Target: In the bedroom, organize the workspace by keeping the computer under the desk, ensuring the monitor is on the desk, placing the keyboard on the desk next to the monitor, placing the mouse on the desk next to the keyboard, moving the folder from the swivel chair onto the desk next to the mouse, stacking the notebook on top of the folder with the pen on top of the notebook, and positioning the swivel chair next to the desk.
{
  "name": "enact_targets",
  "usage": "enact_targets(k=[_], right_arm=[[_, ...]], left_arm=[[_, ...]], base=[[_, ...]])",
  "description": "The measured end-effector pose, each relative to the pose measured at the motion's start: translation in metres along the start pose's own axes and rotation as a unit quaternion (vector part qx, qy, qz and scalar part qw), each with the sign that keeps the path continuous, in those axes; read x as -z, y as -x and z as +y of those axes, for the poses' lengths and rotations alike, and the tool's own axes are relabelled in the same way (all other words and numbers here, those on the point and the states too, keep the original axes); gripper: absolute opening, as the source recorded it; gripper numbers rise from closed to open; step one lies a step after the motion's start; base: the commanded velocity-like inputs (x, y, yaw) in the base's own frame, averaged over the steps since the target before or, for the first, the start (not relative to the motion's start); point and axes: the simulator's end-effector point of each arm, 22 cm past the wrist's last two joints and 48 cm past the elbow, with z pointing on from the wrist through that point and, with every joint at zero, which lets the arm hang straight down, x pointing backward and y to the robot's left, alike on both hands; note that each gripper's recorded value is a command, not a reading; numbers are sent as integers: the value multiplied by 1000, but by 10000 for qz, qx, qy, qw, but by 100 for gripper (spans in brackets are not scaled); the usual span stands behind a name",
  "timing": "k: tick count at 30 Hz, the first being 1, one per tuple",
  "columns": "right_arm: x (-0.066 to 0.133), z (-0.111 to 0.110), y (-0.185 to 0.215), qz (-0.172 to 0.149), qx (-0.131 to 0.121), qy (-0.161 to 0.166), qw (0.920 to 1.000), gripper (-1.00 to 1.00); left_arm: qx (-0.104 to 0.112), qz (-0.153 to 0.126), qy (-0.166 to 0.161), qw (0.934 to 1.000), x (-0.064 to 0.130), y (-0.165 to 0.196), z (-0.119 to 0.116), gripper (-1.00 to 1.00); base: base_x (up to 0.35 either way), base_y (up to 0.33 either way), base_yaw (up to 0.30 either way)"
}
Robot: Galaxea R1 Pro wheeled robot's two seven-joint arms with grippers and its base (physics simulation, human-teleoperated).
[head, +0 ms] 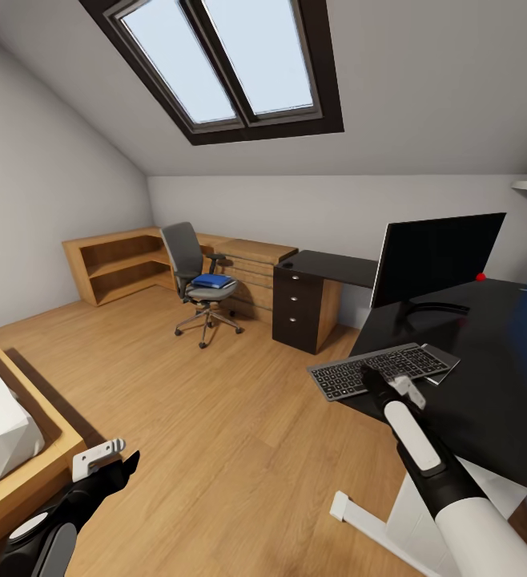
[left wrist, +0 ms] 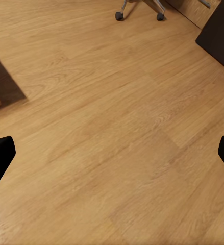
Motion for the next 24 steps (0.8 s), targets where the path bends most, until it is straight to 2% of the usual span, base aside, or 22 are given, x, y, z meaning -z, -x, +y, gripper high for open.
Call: enact_targets(k=[6,19,24], right_arm=[[0,1,-9,152,-240,9,9996,100],[0,2,-16,285,-211,17,9994,100],[1,2,-16,296,-208,16,9993,100]], left_arm=[[2,1,-1,10000,0,0,0,100],[-2,-1,-1,10000,0,0,0,100],[-2,-6,-5,10000,0,0,0,100]], base=[[0,0,0],[0,0,0],[136,0,0]])
